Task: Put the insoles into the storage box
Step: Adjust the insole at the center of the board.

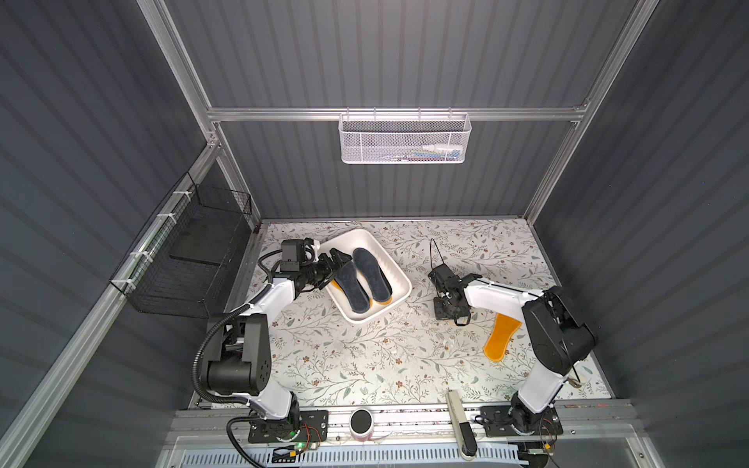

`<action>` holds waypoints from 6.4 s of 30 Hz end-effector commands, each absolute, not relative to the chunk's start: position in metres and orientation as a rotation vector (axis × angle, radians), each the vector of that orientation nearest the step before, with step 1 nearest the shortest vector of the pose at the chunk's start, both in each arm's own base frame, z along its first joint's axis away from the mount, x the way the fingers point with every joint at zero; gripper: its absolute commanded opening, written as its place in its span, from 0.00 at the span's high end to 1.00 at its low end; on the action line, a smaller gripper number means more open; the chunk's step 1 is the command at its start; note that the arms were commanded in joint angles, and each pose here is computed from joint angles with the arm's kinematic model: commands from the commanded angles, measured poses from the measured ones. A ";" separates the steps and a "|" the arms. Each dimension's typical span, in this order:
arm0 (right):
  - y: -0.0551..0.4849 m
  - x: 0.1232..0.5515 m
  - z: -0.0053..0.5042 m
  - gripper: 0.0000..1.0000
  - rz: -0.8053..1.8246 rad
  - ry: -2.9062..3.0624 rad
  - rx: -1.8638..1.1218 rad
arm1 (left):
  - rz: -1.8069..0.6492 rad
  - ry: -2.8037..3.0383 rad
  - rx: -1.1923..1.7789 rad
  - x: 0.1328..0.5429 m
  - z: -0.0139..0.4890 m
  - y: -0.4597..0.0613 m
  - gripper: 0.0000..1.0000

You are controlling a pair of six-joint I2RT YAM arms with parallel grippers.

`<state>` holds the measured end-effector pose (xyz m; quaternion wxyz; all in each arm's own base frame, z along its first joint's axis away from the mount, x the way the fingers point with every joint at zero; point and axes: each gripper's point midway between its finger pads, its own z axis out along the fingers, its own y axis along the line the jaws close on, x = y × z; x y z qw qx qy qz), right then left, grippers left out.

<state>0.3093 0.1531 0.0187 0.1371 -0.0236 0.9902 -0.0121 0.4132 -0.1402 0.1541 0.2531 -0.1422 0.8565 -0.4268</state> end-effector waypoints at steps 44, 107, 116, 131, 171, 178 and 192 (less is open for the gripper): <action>0.114 0.288 0.093 1.00 1.314 2.304 0.480 | -1.164 2.354 -0.366 0.415 0.149 -0.143 0.00; 0.143 0.330 0.050 0.57 1.282 2.543 0.572 | -1.123 2.355 -0.366 0.413 0.156 -0.139 0.00; 0.059 0.289 0.076 0.42 0.515 2.667 0.757 | -1.135 2.349 -0.359 0.414 0.157 -0.140 0.00; -0.010 0.217 0.037 0.23 0.076 2.803 0.974 | -1.161 2.350 -0.350 0.415 0.154 -0.143 0.00; 0.080 0.289 0.048 0.20 0.323 2.798 0.613 | -1.132 2.358 -0.362 0.411 0.156 -0.140 0.00; 0.046 0.311 0.054 0.19 0.357 2.720 0.801 | -1.135 2.356 -0.362 0.410 0.155 -0.140 0.00; 0.090 0.346 0.025 0.26 0.446 2.931 0.505 | -1.110 2.361 -0.362 0.410 0.156 -0.137 0.00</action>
